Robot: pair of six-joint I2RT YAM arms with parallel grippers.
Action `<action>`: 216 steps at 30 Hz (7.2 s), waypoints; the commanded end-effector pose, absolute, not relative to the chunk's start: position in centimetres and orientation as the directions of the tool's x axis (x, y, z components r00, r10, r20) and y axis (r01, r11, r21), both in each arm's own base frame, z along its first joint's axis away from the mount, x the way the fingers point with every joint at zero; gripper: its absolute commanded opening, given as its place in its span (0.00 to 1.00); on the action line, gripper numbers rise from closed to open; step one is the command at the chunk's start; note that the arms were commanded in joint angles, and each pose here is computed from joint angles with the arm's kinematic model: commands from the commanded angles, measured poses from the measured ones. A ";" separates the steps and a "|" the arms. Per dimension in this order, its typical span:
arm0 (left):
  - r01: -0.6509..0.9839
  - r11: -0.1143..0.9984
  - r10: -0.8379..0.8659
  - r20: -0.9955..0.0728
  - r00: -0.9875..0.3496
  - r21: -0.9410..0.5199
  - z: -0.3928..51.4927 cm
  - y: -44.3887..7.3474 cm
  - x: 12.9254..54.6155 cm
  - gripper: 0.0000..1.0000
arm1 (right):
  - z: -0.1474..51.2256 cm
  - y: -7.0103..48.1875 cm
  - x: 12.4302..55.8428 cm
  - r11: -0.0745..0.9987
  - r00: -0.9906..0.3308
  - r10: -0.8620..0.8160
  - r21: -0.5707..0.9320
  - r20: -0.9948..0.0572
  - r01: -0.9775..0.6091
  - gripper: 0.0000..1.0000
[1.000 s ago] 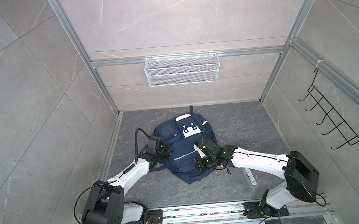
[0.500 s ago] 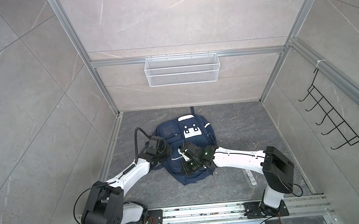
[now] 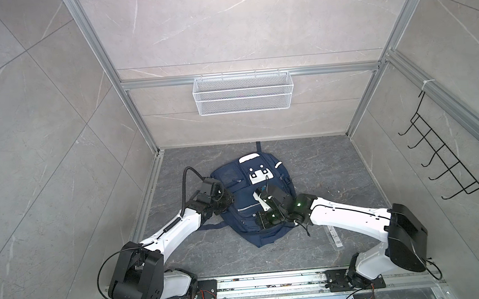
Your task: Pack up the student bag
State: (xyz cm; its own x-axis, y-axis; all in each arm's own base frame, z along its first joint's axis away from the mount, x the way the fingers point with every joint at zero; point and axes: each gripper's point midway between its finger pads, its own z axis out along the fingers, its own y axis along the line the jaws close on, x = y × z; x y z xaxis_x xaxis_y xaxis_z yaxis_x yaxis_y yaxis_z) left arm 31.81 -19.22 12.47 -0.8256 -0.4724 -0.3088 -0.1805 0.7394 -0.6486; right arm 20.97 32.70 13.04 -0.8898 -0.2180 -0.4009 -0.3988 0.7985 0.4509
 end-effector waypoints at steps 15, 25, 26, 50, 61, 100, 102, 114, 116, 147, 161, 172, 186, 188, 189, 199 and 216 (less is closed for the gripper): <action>-0.022 0.725 -0.234 -0.216 -0.948 -0.688 9.9 -27.9 32.5 0.41 | 10.9 26.4 20.1 0.857 -0.911 -0.231 0.372 -0.342 -0.357 0.00; -0.062 0.722 -0.275 -0.203 -0.940 -0.690 9.2 -27.9 33.1 0.16 | 9.5 28.1 17.8 0.820 -0.902 -0.309 0.396 -0.300 -0.413 0.00; -0.075 0.724 -0.281 -0.195 -0.940 -0.685 8.8 -27.8 33.0 0.16 | 9.5 28.3 17.7 0.818 -0.900 -0.317 0.394 -0.299 -0.420 0.00; -0.145 0.716 -0.347 -0.167 -0.923 -0.683 6.9 -26.3 31.7 0.14 | 11.3 38.3 23.2 0.822 -0.912 -0.166 0.457 -0.375 -0.338 0.00; -0.181 0.757 -0.370 -0.183 -0.911 -0.628 5.6 -22.9 30.6 0.14 | 12.3 32.4 25.8 0.880 -0.916 -0.011 0.431 -0.401 -0.200 0.00; 0.189 0.758 -0.078 -0.373 -0.925 -0.625 12.9 -30.0 35.4 0.47 | 8.8 26.9 24.3 0.868 -0.952 0.102 0.493 -0.287 -0.056 0.00; 0.200 0.747 -0.056 -0.361 -0.931 -0.634 12.4 -30.8 35.9 0.47 | 9.1 27.2 24.6 0.865 -0.951 0.104 0.498 -0.293 -0.059 0.00; 0.234 0.686 -0.024 -0.343 -0.939 -0.689 12.0 -33.4 37.3 0.40 | 8.8 26.8 24.3 0.877 -0.951 0.096 0.477 -0.294 -0.059 0.00; 0.238 0.680 -0.021 -0.343 -0.939 -0.694 12.0 -33.5 37.2 0.39 | 8.7 26.7 24.2 0.879 -0.951 0.096 0.473 -0.294 -0.058 0.00; -0.033 0.671 -0.314 -0.243 -0.918 -0.741 9.4 -25.2 37.4 0.00 | 10.0 27.3 25.6 0.891 -0.941 0.059 0.443 -0.334 -0.102 0.00; -0.122 0.581 -0.514 -0.247 -0.822 -0.805 11.4 -25.1 34.5 0.00 | 9.8 34.3 24.0 0.847 -0.944 -0.103 0.470 -0.313 -0.249 0.00; -0.123 0.597 -0.497 -0.246 -0.832 -0.793 11.4 -24.7 33.2 0.00 | 11.0 37.8 27.4 0.836 -0.930 -0.080 0.484 -0.359 -0.259 0.00; -0.040 0.748 -0.336 -0.326 -0.883 -0.663 11.4 -23.9 32.3 0.00 | 13.5 27.9 24.7 0.893 -0.916 -0.026 0.402 -0.401 -0.201 0.48; -0.032 0.761 -0.318 -0.330 -0.888 -0.648 11.4 -23.8 32.2 0.00 | 13.7 25.5 24.3 0.910 -0.913 -0.007 0.376 -0.408 -0.175 0.51; -0.031 0.767 -0.313 -0.331 -0.890 -0.640 11.4 -23.7 32.2 0.00 | 13.9 24.1 24.3 0.919 -0.912 0.010 0.363 -0.411 -0.153 0.52; 0.055 0.793 -0.234 -0.387 -0.892 -0.606 14.1 -23.8 31.6 0.48 | 11.9 10.8 22.7 0.973 -0.913 0.191 0.189 -0.361 0.129 0.67; 0.342 0.729 0.033 -0.469 -0.883 -0.593 17.6 -34.0 28.5 0.57 | 5.8 4.1 20.4 0.906 -0.891 0.399 -0.057 -0.219 0.419 0.77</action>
